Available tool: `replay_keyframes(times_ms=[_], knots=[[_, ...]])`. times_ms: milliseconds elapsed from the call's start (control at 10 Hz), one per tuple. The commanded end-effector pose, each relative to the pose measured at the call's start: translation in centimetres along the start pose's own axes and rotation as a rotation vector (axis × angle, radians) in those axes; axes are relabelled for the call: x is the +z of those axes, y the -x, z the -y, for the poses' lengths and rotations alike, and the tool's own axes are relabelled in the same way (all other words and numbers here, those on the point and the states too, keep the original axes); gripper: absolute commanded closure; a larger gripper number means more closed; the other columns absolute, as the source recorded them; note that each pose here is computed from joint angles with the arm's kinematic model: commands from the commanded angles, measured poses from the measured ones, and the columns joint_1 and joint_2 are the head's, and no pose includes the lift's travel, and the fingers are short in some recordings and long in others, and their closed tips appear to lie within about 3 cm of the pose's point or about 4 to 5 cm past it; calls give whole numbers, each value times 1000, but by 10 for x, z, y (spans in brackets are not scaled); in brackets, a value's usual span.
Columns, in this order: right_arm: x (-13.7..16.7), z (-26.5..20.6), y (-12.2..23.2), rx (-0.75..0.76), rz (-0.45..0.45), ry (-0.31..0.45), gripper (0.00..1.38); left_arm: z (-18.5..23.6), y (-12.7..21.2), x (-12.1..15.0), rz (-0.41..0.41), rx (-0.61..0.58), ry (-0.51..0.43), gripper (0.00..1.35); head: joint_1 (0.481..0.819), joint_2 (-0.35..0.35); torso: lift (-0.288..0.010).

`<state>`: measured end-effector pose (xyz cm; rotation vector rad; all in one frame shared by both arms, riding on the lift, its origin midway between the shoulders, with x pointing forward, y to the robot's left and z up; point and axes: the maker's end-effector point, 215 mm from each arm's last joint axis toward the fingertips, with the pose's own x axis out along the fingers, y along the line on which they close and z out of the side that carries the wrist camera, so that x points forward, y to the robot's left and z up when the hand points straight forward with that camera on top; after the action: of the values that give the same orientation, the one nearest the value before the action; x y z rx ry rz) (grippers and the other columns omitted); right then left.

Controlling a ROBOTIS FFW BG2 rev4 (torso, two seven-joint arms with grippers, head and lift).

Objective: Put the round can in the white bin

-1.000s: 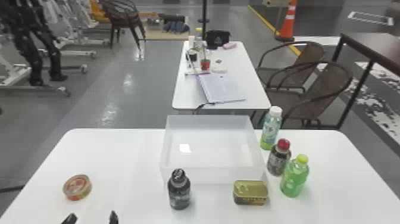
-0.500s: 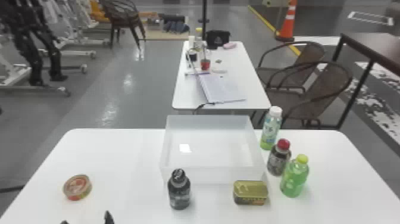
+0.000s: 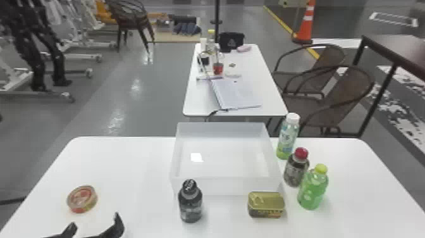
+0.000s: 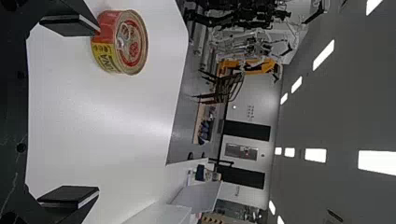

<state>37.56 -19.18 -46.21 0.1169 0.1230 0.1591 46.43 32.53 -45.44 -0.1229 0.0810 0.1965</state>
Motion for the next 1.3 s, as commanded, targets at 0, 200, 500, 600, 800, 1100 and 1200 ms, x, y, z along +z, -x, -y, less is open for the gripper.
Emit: replay_keyframes(times_ms=[0, 200, 500, 600, 800, 1100, 1200], knots=[[-1, 1, 0, -2, -3, -7, 88, -14, -11, 2, 5, 28, 4, 127, 549, 0, -100], [-4, 1, 1, -2, -9, -7, 88, -26, -24, -6, -27, 35, -1, 156, 549, 0, -100], [-4, 1, 1, -4, -10, -12, 88, -33, -46, -9, -71, 15, -22, 150, 549, 0, -100], [-4, 1, 1, -4, -10, -12, 87, -38, -54, -5, -79, 17, -48, 150, 549, 0, -100], [-5, 1, 1, -4, -15, -12, 87, -46, -70, -2, -104, 11, -63, 151, 549, 0, -100], [-6, 1, -1, -4, -16, -16, 88, -67, -88, 4, -138, 24, -93, 154, 549, 0, -100], [-6, 0, -1, -3, -15, -18, 87, -73, -91, 3, -156, 31, -93, 154, 549, 0, -100]])
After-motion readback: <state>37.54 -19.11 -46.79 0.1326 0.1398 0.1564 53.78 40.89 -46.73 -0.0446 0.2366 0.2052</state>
